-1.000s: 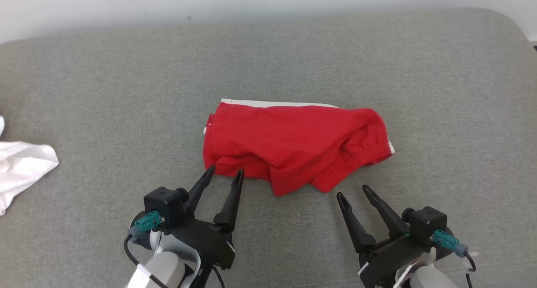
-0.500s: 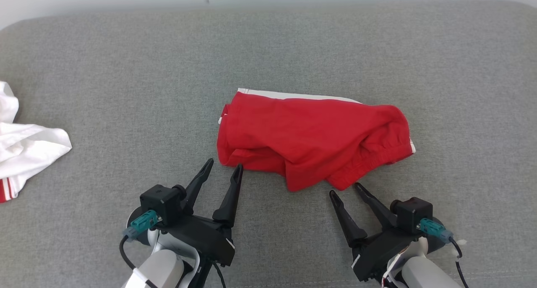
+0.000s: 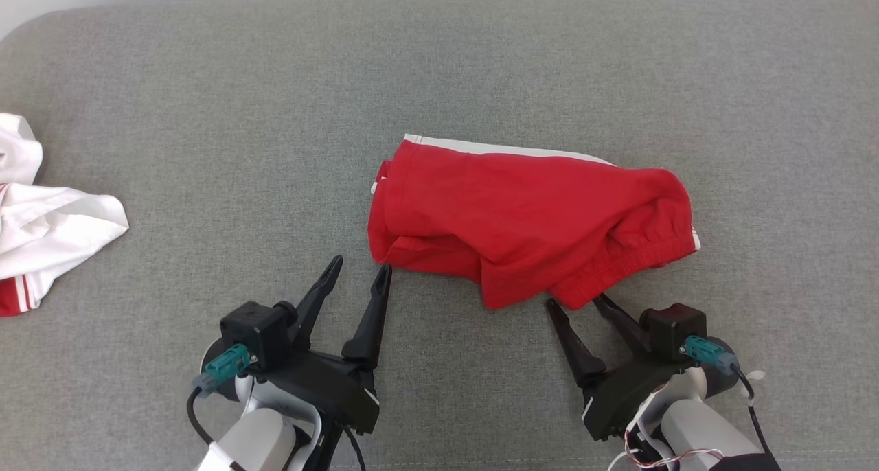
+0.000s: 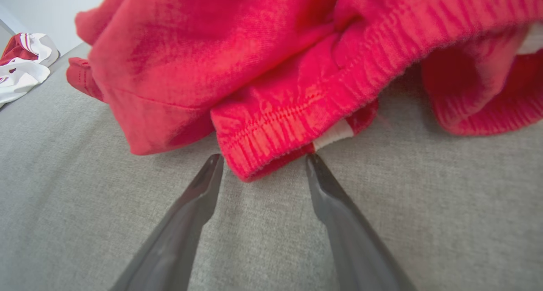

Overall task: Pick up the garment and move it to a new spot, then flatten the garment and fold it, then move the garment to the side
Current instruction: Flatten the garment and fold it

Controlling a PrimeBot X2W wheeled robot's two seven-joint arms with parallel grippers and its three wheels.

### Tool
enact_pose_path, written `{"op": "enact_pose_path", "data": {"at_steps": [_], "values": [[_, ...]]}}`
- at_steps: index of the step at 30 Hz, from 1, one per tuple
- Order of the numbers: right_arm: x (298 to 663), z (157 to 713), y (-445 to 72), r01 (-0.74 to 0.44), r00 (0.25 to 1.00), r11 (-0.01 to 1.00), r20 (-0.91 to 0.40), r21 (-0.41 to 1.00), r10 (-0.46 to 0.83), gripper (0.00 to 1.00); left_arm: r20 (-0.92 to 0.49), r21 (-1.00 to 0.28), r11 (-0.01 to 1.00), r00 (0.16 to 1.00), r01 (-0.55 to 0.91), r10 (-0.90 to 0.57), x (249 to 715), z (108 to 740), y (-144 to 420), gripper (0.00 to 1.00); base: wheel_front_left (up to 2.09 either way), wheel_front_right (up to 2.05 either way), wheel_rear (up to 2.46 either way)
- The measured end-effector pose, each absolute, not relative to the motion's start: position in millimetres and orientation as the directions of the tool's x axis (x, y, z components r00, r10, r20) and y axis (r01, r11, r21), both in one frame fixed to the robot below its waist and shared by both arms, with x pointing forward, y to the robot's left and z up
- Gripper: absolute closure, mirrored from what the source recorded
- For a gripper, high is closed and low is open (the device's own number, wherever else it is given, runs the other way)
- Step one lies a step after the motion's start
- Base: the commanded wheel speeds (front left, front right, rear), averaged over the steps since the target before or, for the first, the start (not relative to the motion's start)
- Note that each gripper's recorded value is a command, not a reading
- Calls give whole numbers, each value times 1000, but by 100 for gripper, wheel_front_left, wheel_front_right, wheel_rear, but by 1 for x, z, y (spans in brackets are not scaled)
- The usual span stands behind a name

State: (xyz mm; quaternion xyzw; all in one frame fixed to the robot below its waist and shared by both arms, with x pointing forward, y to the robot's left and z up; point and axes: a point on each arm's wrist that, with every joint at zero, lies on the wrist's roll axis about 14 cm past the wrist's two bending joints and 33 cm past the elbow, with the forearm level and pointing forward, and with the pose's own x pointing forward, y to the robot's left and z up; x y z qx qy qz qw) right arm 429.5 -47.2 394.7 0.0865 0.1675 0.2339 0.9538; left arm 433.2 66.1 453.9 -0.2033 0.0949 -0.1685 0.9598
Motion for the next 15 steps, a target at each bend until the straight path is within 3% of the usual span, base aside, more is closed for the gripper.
{"op": "enact_pose_path", "data": {"at_steps": [13, 14, 15], "values": [[434, 393, -44, -427, 833, 878, -283, 219, 476, 2, -122, -426, 863, 928, 271, -352, 431, 451, 70, 0, 0, 0, 0], [434, 393, -44, -427, 833, 878, -284, 218, 475, 16, -121, -425, 863, 928, 271, -351, 431, 451, 70, 0, 0, 0, 0], [434, 393, -44, -427, 833, 878, -284, 217, 475, 52, -121, -425, 864, 929, 271, -351, 431, 452, 70, 0, 0, 0, 0]]}}
